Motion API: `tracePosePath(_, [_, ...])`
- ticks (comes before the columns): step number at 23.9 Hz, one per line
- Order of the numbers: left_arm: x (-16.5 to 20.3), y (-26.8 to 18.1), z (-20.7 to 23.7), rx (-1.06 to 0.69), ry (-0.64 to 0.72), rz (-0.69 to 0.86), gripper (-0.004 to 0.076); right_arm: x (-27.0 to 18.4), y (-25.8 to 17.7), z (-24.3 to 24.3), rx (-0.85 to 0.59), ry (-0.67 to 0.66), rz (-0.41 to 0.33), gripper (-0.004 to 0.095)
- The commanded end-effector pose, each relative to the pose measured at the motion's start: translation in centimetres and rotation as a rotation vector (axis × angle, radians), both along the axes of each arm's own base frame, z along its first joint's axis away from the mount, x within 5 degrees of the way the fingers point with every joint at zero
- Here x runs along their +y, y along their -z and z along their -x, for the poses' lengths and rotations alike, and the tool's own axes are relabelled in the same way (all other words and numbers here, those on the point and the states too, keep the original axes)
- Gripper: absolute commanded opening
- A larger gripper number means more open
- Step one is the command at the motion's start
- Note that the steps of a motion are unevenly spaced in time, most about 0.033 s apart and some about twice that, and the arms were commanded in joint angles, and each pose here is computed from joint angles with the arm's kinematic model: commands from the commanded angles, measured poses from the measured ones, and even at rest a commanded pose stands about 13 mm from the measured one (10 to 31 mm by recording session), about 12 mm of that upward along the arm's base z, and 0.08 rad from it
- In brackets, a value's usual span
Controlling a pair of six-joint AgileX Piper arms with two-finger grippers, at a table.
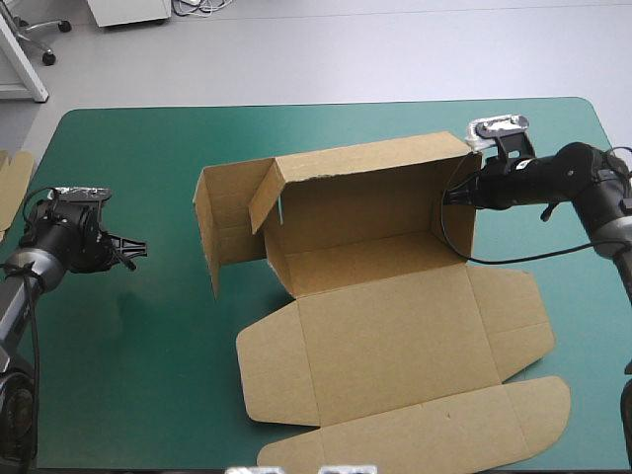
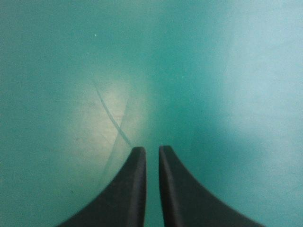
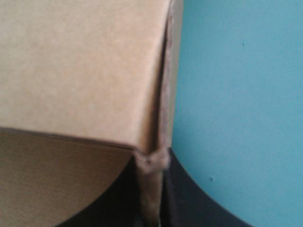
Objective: Fold the box
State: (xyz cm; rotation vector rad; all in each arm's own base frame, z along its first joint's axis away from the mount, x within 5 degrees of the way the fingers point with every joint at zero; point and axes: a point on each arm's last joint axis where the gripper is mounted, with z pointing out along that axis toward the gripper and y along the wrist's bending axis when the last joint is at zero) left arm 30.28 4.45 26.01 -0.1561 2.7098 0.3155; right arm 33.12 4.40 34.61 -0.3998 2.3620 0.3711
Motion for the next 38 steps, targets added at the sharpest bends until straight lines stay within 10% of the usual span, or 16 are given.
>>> tracePosePath(1, [-0.2,-1.9,0.3,-0.045,-0.014,0.021,0.0068,0.0,-4.9,0.7,-0.112,0.031,-0.043,-0.0032])
tracePosePath(24, [-0.9,-4.7,-0.1,-0.055,-0.022,0.117,0.0068,0.0,-1.7,-5.8,0.243,0.043,0.015,-0.0027])
tracePosePath(33, [-0.9,-4.7,-0.1,-0.047,-0.024,0.117,0.0069,-0.1,-1.9,-7.3,0.097,0.076,0.016,0.0375])
tracePosePath(38, [-0.9,-4.7,0.0,-0.044,-0.022,0.116,0.0068,-0.2,-2.2,-7.7,0.052,0.084,0.010,0.0419])
